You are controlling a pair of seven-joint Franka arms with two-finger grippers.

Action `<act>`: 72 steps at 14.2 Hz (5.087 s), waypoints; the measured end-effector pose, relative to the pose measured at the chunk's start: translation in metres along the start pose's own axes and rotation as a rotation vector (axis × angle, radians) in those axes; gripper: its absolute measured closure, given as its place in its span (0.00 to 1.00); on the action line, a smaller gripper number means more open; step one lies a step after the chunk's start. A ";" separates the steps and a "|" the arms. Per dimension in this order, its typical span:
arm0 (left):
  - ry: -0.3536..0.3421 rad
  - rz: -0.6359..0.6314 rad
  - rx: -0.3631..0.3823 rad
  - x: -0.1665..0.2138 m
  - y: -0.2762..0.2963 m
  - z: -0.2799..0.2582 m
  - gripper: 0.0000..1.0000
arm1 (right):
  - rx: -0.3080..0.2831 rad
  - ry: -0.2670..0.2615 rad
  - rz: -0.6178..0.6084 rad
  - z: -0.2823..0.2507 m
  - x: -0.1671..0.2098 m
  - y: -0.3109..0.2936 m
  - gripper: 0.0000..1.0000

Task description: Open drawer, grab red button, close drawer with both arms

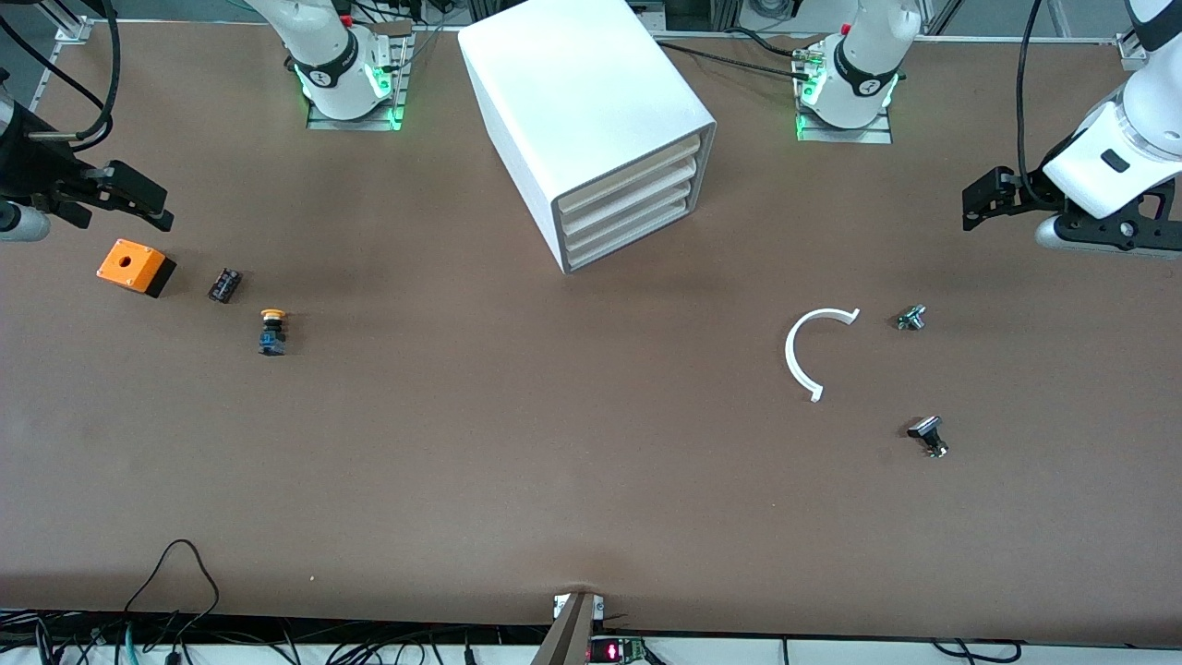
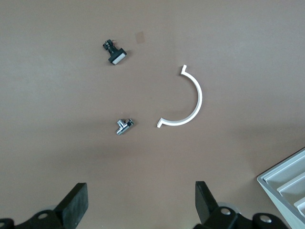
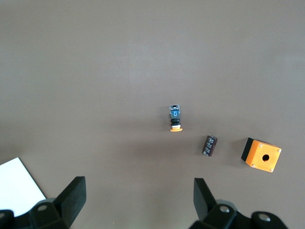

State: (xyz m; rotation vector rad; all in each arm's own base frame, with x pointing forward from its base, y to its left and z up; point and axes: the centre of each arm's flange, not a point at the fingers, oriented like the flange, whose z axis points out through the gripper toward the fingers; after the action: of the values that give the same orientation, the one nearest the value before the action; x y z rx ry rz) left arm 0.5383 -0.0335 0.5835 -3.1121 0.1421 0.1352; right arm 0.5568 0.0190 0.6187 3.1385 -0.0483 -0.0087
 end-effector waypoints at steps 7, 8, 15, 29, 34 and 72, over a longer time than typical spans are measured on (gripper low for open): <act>-0.278 0.034 -0.274 -0.031 0.031 0.012 0.01 | -0.003 -0.053 -0.056 0.017 0.000 -0.036 0.00; -0.322 0.049 -0.345 -0.033 0.040 0.016 0.01 | -0.005 -0.059 -0.064 0.021 -0.001 -0.052 0.00; -0.455 0.162 -0.709 0.001 0.092 0.093 0.01 | -0.015 -0.096 0.024 0.068 0.004 -0.166 0.00; -0.278 0.352 -1.326 -0.039 0.177 0.356 0.13 | 0.101 -0.138 0.298 0.105 -0.003 -0.293 0.00; -0.262 0.416 -1.356 -0.076 0.206 0.385 0.24 | 0.110 -0.129 0.366 0.111 -0.012 -0.331 0.00; -0.385 0.380 -0.787 0.089 0.035 0.203 0.00 | 0.106 -0.072 0.773 0.246 -0.097 -0.574 0.00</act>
State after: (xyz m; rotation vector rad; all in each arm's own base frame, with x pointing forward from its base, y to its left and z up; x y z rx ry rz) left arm 0.6063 -0.0709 0.3730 -3.6599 0.8556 1.0158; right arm 0.4766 0.5955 0.3719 2.9807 -1.2695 -0.1180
